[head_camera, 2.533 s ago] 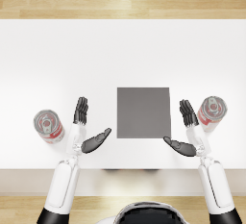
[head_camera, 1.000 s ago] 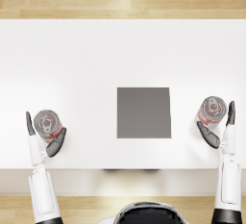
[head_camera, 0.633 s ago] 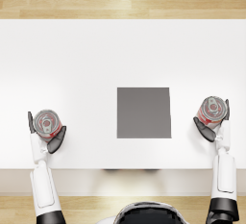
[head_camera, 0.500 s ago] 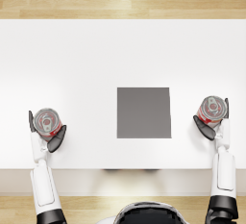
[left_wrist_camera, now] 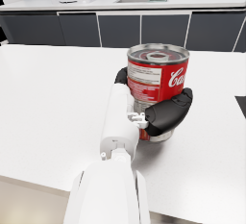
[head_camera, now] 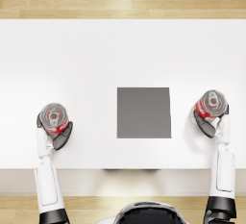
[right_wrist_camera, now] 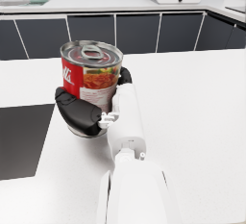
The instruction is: Pick up the red can on the left and place it in the middle, then pick up the red can on the right and place it on top of the can in the middle
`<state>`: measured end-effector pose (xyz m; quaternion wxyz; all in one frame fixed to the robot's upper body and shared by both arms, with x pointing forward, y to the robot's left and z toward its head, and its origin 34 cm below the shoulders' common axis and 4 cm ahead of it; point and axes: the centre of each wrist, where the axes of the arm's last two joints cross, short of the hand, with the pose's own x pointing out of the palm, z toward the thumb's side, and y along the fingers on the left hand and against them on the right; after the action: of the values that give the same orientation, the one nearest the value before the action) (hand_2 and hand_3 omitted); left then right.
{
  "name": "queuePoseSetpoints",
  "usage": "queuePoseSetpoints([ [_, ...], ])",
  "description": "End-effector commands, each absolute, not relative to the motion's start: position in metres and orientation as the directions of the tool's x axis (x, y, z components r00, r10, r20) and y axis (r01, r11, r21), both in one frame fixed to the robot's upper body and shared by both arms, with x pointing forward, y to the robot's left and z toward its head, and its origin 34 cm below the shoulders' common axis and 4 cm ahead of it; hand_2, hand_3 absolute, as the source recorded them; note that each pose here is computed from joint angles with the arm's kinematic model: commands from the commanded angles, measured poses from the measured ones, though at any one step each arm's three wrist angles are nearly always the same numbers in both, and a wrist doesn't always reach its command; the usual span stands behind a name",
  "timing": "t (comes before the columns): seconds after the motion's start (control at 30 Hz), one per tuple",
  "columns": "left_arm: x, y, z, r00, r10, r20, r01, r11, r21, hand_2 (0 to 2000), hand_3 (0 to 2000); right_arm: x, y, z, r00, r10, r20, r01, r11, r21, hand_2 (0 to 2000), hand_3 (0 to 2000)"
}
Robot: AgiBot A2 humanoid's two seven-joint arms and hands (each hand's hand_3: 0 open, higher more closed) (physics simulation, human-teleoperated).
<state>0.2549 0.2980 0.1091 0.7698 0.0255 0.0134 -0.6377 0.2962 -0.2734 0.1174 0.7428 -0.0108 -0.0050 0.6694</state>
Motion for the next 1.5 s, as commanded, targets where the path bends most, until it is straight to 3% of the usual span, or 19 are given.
queuePoseSetpoints([
  [0.03, 0.257, 0.283, 0.135, 0.138, -0.988, -0.063, 0.984, 0.130, 0.120, 2000, 1520, 0.293, -0.268, 0.149, 0.081, 0.997, -0.011, -0.987, 0.078, -0.142, 2000, 1520],
  [0.17, 0.267, 0.233, 0.163, -0.035, -0.995, -0.088, 0.974, -0.053, 0.220, 2000, 1520, 0.295, -0.248, 0.185, 0.018, 0.999, -0.027, -0.963, 0.010, -0.270, 2000, 1520],
  [0.33, 0.286, 0.179, 0.176, -0.195, -0.977, -0.083, 0.944, -0.209, 0.255, 2000, 1520, 0.294, -0.228, 0.218, -0.063, 0.997, -0.049, -0.919, -0.077, -0.386, 2000, 1520],
  [0.47, 0.304, 0.147, 0.173, -0.272, -0.960, -0.070, 0.933, -0.281, 0.223, 2000, 1520, 0.296, -0.219, 0.236, -0.083, 0.995, -0.047, -0.891, -0.095, -0.443, 2000, 1520],
  [0.63, 0.323, 0.102, 0.159, -0.377, -0.923, -0.081, 0.914, -0.384, 0.129, 2000, 1520, 0.297, -0.206, 0.244, -0.133, 0.989, -0.059, -0.872, -0.145, -0.467, 2000, 1520],
  [0.7, 0.327, 0.086, 0.149, -0.416, -0.905, -0.091, 0.891, -0.425, 0.157, 2000, 1520, 0.297, -0.200, 0.252, -0.143, 0.988, -0.058, -0.857, -0.153, -0.492, 2000, 1520],
  [0.8, 0.326, 0.071, 0.128, -0.462, -0.880, -0.113, 0.851, -0.476, 0.225, 2000, 1520, 0.297, -0.193, 0.260, -0.161, 0.985, -0.060, -0.842, -0.169, -0.513, 2000, 1520],
  [0.83, 0.326, 0.069, 0.120, -0.538, -0.799, -0.268, 0.786, -0.591, 0.183, 2000, 1520, 0.298, -0.190, 0.262, -0.170, 0.984, -0.061, -0.837, -0.177, -0.517, 2000, 1520],
  [0.87, 0.326, 0.063, 0.116, -0.503, -0.849, -0.160, 0.822, -0.527, 0.214, 2000, 1520, 0.297, -0.188, 0.263, -0.176, 0.982, -0.062, -0.833, -0.183, -0.522, 2000, 1520],
  [0.9, 0.328, 0.063, 0.111, -0.552, -0.791, -0.266, 0.778, -0.603, 0.177, 2000, 1520, 0.296, -0.185, 0.263, -0.185, 0.981, -0.065, -0.831, -0.192, -0.522, 2000, 1520],
  [1.23, 0.340, 0.066, 0.085, -0.556, -0.777, -0.293, 0.798, -0.598, 0.071, 2000, 1520, 0.292, -0.172, 0.269, -0.221, 0.973, -0.063, -0.809, -0.219, -0.546, 2000, 1520],
  [1.27, 0.341, 0.067, 0.083, -0.557, -0.777, -0.293, 0.800, -0.597, 0.061, 639, 1193, 0.292, -0.172, 0.269, -0.220, 0.974, -0.061, -0.809, -0.217, -0.547, 2000, 1520],
  [1.3, 0.340, 0.068, 0.082, -0.553, -0.787, -0.275, 0.805, -0.589, 0.067, 0, 867, 0.292, -0.171, 0.268, -0.224, 0.973, -0.061, -0.810, -0.220, -0.543, 2000, 1520],
  [1.37, 0.338, 0.072, 0.081, -0.536, -0.805, -0.256, 0.818, -0.570, 0.079, 0, 213, 0.291, -0.168, 0.269, -0.233, 0.971, -0.062, -0.805, -0.228, -0.548, 2000, 1520],
  [1.4, 0.336, 0.074, 0.080, -0.517, -0.818, -0.252, 0.830, -0.551, 0.086, 0, 0, 0.291, -0.166, 0.270, -0.238, 0.969, -0.062, -0.802, -0.233, -0.550, 2000, 1520],
  [1.5, 0.325, 0.082, 0.086, -0.486, -0.841, -0.236, 0.837, -0.526, 0.151, 0, 0, 0.291, -0.160, 0.271, -0.256, 0.964, -0.064, -0.796, -0.248, -0.552, 2000, 1520],
])
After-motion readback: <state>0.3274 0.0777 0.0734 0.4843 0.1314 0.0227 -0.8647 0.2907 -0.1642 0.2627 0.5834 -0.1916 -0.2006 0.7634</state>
